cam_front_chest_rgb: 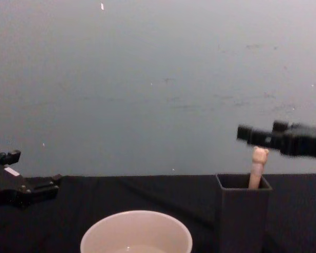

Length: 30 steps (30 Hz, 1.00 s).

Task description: Pick up the stirring spoon with one hand, stir inside the cup, then place it back in its original position.

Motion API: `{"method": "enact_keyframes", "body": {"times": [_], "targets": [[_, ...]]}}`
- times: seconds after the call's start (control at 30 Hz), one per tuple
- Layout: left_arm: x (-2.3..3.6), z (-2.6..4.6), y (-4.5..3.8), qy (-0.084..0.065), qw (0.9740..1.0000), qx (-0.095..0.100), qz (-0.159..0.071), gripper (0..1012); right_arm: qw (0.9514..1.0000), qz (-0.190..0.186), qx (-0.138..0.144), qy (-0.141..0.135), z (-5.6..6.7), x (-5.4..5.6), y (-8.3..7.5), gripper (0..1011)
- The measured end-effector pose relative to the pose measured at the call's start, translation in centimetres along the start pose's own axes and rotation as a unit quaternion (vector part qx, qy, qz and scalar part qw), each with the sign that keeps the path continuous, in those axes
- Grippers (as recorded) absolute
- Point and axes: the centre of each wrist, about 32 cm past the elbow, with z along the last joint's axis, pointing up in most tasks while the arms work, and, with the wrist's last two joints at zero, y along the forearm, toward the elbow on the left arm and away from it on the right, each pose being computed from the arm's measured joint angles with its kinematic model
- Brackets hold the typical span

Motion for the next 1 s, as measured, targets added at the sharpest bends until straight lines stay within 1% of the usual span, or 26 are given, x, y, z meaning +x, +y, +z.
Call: {"method": "enact_keyframes", "body": {"times": [0.03,0.1,0.13,0.2,0.23,0.27,0.3,0.33,0.4,0.47,0.53,0.6,0.63,0.67,0.7,0.77,0.8,0.83,0.97,1.0], "targets": [[0.00,0.00,0.00,0.000,1.0000,0.000,0.000,1001,0.9998,-0.013,0.016,-0.006,0.2,0.1,0.1,1003],[0.00,0.00,0.00,0.000,1.0000,0.000,0.000,1001,0.9988,-0.029,0.037,-0.013,0.6,0.1,0.2,1003],[0.00,0.00,0.00,0.000,1.0000,0.000,0.000,1001,0.9970,-0.048,0.058,-0.019,0.9,0.1,0.2,1003],[0.00,0.00,0.00,0.000,1.0000,0.000,0.000,1001,0.9948,-0.066,0.074,-0.025,1.2,0.1,0.2,1003],[0.00,0.00,0.00,0.000,1.0000,0.000,0.000,1001,0.9933,-0.077,0.081,-0.028,1.3,0.1,0.2,1003],[0.00,0.00,0.00,0.000,1.0000,0.000,0.000,1001,0.9897,-0.102,0.094,-0.037,1.5,0.2,0.1,1003],[0.00,0.00,0.00,0.000,1.0000,0.000,0.000,1001,0.9884,-0.111,0.096,-0.040,1.5,0.2,0.1,1003],[0.00,0.00,0.00,0.000,1.0000,0.000,0.000,1001,0.9855,-0.130,0.098,-0.047,1.4,0.2,0.0,1003],[0.00,0.00,0.00,0.000,1.0000,0.000,0.000,1001,0.9830,-0.148,0.092,-0.058,1.2,0.2,-0.1,1003],[0.00,0.00,0.00,0.000,1.0000,0.000,0.000,1001,0.9809,-0.163,0.082,-0.068,0.6,0.2,-0.2,1003],[0.00,0.00,0.00,0.000,1.0000,0.000,0.000,1001,0.9769,-0.188,0.056,-0.084,-0.8,0.1,-0.4,1003],[0.00,0.00,0.00,0.000,1.0000,0.000,0.000,1002,0.9753,-0.197,0.042,-0.091,-1.5,-0.1,-0.5,1003],[0.00,0.00,0.00,0.000,1.0000,0.000,0.000,1001,0.9742,-0.204,0.028,-0.093,-2.2,-0.2,-0.6,1002],[0.00,0.00,0.00,0.000,1.0000,0.000,0.000,1001,0.9742,-0.204,0.028,-0.093,-2.2,-0.2,-0.6,1002],[0.00,0.00,0.00,0.000,1.0000,0.000,0.000,1001,0.9736,-0.207,0.022,-0.095,-2.6,-0.3,-0.6,1003],[0.00,0.00,0.00,0.000,1.0000,0.000,0.000,1001,0.9724,-0.212,-0.003,-0.096,-4.0,-0.7,-0.7,1003],[0.00,0.00,0.00,0.000,1.0000,0.000,0.000,1001,0.9724,-0.212,-0.003,-0.096,-4.0,-0.7,-0.7,1002],[0.00,0.00,0.00,0.000,1.0000,0.000,0.000,1001,0.9720,-0.214,-0.015,-0.095,-4.7,-0.9,-0.8,1003],[0.00,0.00,0.00,0.000,1.0000,0.000,0.000,1001,0.9708,-0.217,-0.045,-0.091,-6.5,-1.2,-0.8,1003],[0.00,0.00,0.00,0.000,1.0000,0.000,0.000,1001,0.9708,-0.217,-0.045,-0.091,-6.5,-1.2,-0.8,1003]]}}
